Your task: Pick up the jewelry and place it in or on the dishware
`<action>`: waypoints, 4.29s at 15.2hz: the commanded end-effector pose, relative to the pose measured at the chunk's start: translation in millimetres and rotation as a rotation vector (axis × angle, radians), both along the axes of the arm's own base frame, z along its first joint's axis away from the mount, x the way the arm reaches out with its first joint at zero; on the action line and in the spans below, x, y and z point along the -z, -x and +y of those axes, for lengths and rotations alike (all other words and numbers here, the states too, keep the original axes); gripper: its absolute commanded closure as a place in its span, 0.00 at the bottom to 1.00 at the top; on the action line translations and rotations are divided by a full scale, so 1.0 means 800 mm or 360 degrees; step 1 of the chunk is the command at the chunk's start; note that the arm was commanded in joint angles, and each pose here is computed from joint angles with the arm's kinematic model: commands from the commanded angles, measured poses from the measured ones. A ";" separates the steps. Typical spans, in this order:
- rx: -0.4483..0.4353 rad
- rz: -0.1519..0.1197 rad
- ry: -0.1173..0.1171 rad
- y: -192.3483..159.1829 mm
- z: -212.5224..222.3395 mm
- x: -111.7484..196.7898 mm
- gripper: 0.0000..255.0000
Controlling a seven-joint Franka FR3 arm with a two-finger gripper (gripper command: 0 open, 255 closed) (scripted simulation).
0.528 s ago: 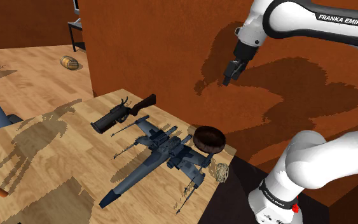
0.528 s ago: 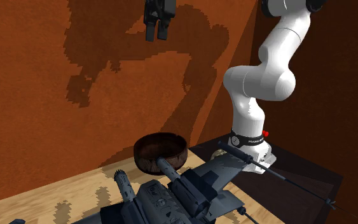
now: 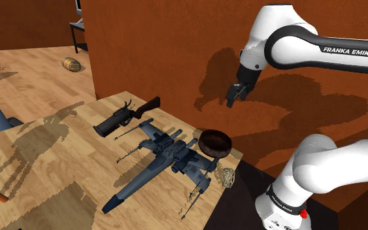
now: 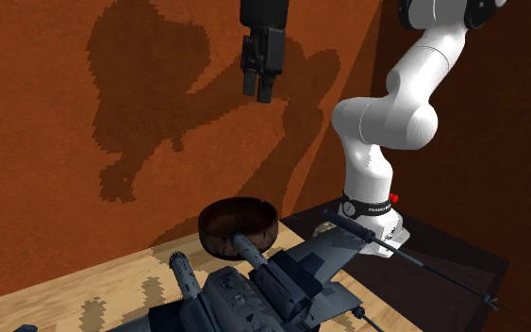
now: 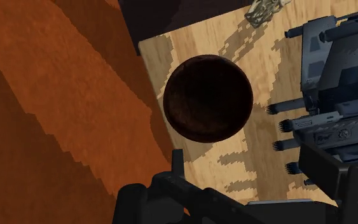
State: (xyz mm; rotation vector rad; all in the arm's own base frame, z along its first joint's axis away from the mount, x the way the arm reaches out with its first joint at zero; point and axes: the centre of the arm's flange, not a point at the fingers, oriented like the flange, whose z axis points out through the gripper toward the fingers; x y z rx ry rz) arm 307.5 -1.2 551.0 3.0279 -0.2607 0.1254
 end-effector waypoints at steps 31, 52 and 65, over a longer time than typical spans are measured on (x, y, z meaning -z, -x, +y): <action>0.0803 0.0245 0.0218 0.073 0.142 0.310 0.00; 0.0803 0.0245 0.0218 0.073 0.142 0.251 1.00; 0.0803 0.0245 0.0218 0.073 0.142 0.165 1.00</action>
